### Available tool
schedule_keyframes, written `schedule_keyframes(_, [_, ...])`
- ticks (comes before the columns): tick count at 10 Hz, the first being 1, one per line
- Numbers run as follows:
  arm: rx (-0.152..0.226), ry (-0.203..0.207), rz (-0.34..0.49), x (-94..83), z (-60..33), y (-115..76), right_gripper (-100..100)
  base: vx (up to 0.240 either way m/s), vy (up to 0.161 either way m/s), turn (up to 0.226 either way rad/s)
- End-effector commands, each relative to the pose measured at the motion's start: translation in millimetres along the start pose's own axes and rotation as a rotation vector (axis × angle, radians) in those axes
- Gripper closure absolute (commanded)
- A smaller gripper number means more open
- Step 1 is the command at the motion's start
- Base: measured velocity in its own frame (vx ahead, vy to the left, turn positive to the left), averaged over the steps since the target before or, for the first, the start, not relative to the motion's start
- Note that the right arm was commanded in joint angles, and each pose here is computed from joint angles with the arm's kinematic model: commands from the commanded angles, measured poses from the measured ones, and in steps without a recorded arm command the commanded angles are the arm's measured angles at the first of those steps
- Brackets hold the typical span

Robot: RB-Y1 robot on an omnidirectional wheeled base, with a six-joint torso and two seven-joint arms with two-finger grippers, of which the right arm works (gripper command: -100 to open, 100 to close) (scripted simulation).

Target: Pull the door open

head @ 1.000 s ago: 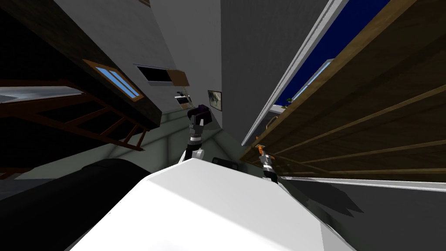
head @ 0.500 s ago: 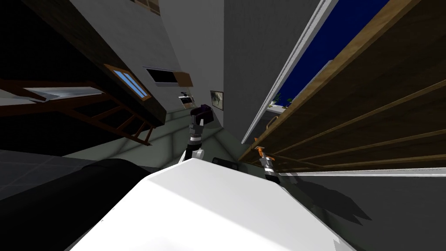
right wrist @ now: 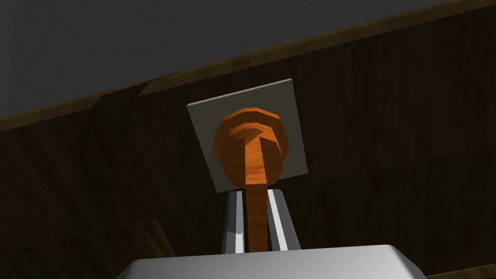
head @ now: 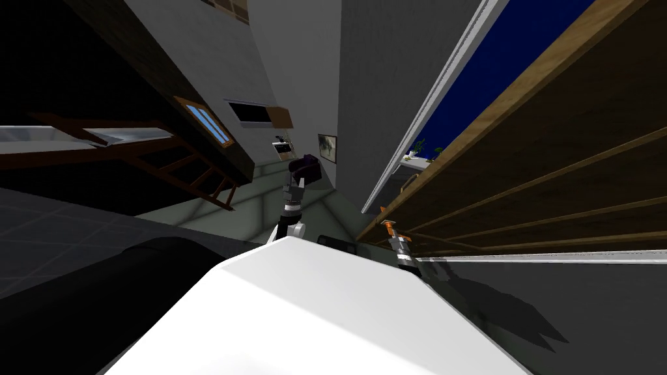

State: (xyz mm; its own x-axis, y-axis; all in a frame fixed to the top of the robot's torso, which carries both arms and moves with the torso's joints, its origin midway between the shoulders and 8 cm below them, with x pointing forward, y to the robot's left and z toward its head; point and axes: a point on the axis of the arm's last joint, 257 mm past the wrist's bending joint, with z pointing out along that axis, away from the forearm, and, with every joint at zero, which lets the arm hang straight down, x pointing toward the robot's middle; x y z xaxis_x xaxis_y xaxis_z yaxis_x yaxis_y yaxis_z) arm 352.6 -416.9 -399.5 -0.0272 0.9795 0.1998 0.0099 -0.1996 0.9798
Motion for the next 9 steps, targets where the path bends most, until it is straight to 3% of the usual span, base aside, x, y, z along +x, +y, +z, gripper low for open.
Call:
schedule_keyframes(1, [0.0,0.004,0.002,-2.0,-9.1,-0.4,100,-0.213,-0.07,0.24])
schedule_keyframes(9, [-0.001,0.015,0.0,-18.0,-48.8,4.7,100,-0.208,-0.065,0.183])
